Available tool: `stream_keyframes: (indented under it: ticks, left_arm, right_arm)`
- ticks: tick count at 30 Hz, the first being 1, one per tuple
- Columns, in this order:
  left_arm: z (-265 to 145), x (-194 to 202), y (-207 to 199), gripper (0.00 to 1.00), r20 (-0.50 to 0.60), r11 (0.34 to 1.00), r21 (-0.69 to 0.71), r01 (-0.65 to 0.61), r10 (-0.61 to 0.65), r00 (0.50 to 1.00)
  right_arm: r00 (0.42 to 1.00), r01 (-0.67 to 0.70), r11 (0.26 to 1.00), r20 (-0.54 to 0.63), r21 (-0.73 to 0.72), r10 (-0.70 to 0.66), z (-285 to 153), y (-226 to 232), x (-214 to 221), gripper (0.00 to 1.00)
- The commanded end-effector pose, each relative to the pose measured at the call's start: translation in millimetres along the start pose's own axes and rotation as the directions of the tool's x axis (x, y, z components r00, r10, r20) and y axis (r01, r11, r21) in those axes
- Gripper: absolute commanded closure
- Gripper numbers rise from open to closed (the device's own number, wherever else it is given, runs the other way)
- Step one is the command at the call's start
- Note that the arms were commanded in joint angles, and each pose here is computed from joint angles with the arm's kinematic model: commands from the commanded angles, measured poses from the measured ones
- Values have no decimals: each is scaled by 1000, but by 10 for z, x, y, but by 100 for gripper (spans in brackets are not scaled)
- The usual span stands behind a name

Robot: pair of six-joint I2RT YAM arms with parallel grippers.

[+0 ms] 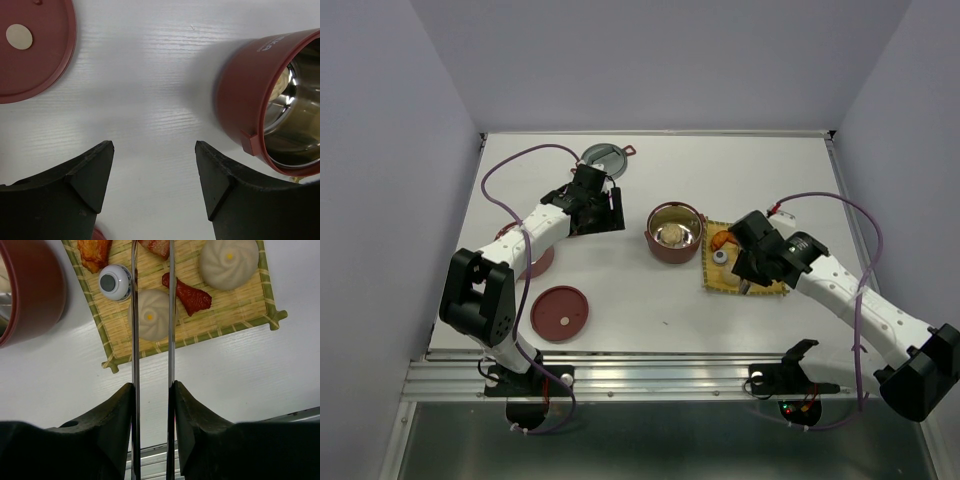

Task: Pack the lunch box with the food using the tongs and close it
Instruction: Pick up the fake food from the plate, then place the fake food in the packing box.

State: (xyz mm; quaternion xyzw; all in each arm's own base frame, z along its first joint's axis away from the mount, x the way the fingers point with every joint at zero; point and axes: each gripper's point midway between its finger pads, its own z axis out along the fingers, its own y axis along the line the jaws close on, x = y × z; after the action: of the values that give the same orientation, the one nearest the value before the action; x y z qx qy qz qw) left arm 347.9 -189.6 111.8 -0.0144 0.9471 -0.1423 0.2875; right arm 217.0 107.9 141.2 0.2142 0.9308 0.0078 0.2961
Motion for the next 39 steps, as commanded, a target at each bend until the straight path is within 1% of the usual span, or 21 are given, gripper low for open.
stream_keyframes:
  ticks: [1, 6, 10, 17, 22, 31, 39]
  left_arm:
    - [-43, -115, -93, 23, 37, 999, 26, -19, 18, 999]
    - [-40, -117, -95, 23, 38, 1000, 24, -20, 19, 999]
    - [-46, -137, -100, 23, 43, 1000, 24, -19, 18, 999]
    - [-63, -169, -98, 23, 50, 1000, 17, -18, 17, 999]
    - [-75, -159, -88, 23, 50, 1000, 13, -15, 14, 999]
    - [-124, -176, -70, 23, 61, 1000, 6, -9, 8, 998]
    - [-166, -143, -59, 23, 62, 1000, 8, -10, 9, 998]
  right_arm:
    - [997, -38, 998, 66, -48, 41, -204, 109, -268, 71]
    - [995, -24, 999, 94, -36, 27, -340, 78, -394, 73]
    - [994, -5, 997, 109, -72, 13, -477, 172, -517, 74]
    - [994, 45, 980, 107, -192, -25, -665, 548, -681, 76]
    - [990, 91, 957, 130, -274, -56, -841, 838, -763, 76]
    - [975, 217, 911, 127, -351, -183, -921, 1350, -486, 75]
    - [969, 248, 897, 104, -366, -226, -794, 1498, -284, 72]
